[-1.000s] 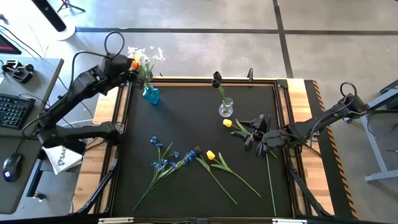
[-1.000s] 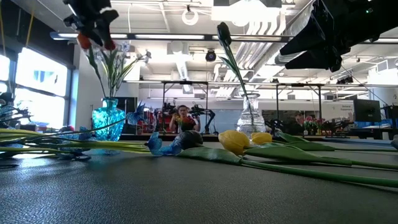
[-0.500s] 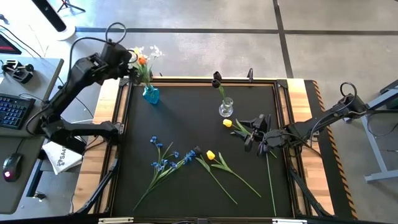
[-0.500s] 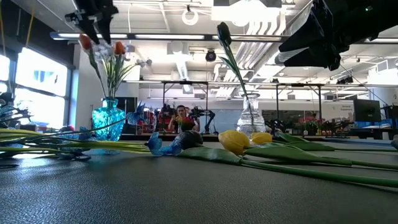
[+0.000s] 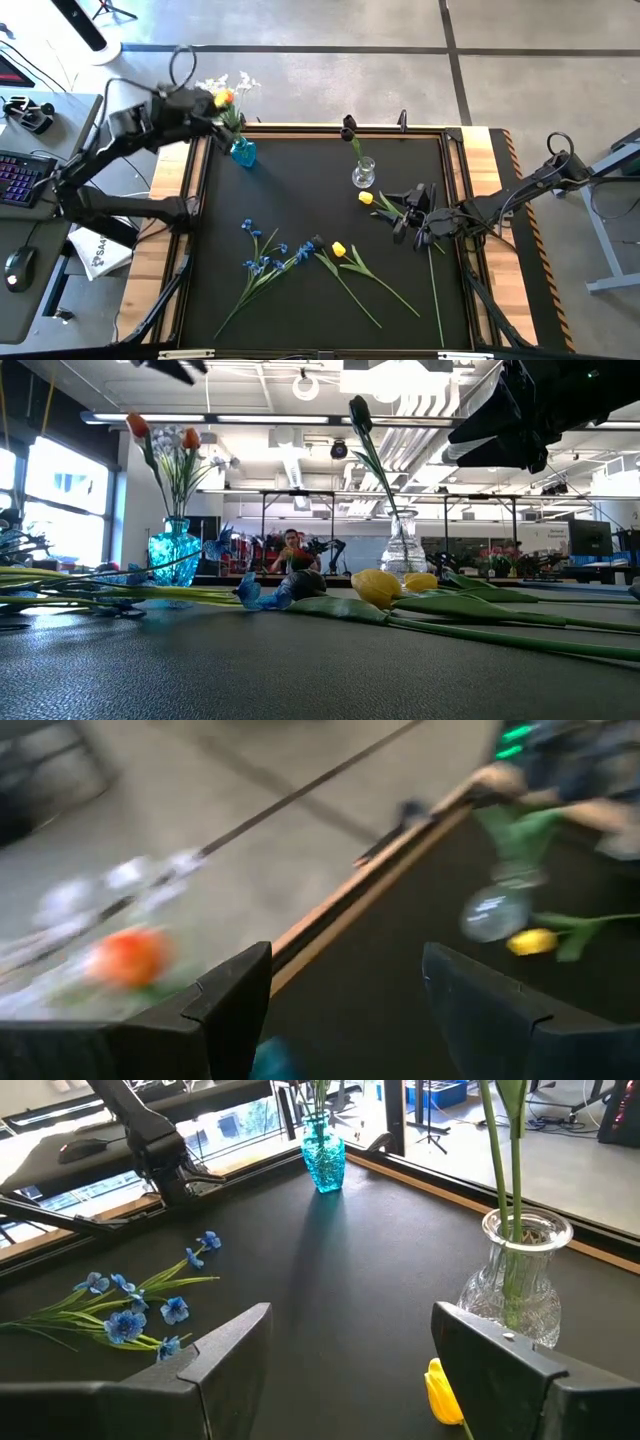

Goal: Sort flowers into vase by color
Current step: Put the black flower into the transparent vase

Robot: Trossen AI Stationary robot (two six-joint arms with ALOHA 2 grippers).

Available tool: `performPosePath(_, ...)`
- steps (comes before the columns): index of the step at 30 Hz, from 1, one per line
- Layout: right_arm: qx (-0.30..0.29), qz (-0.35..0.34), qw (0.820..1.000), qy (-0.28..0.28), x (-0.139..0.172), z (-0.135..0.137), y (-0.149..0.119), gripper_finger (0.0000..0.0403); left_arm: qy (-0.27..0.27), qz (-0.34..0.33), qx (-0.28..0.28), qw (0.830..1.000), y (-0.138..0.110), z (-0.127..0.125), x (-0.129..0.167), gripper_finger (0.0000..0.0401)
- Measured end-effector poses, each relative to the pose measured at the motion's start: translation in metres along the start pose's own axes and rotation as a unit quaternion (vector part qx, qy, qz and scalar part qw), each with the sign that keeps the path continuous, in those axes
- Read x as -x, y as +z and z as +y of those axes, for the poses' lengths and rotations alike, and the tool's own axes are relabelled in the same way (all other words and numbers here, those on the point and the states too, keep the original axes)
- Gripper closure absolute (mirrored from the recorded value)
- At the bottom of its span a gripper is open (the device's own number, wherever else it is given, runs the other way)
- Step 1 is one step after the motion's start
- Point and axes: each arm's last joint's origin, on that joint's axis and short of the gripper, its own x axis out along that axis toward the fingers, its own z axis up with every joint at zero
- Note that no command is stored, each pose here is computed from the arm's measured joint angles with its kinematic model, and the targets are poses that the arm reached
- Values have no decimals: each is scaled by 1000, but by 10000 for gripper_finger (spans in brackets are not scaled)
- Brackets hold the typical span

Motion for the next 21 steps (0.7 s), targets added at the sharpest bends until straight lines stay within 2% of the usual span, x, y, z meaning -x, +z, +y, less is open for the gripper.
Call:
performPosePath(3, 0, -3, 1000, -5, 0, 0, 0, 133, -66, -33, -17, 997, -13, -27, -8, 153)
performPosePath(8, 0, -5, 1000, -8, 0, -1, 0, 133, -149, -52, -48, 986, -50, -71, -29, 153)
performPosePath(14, 0, 2, 1000, 2, 0, 0, 0, 133, -207, -47, -71, 975, -102, -114, -49, 153)
performPosePath(21, 1, 19, 999, 27, -1, 2, -2, 133, -267, -17, -96, 959, -141, -144, -44, 153)
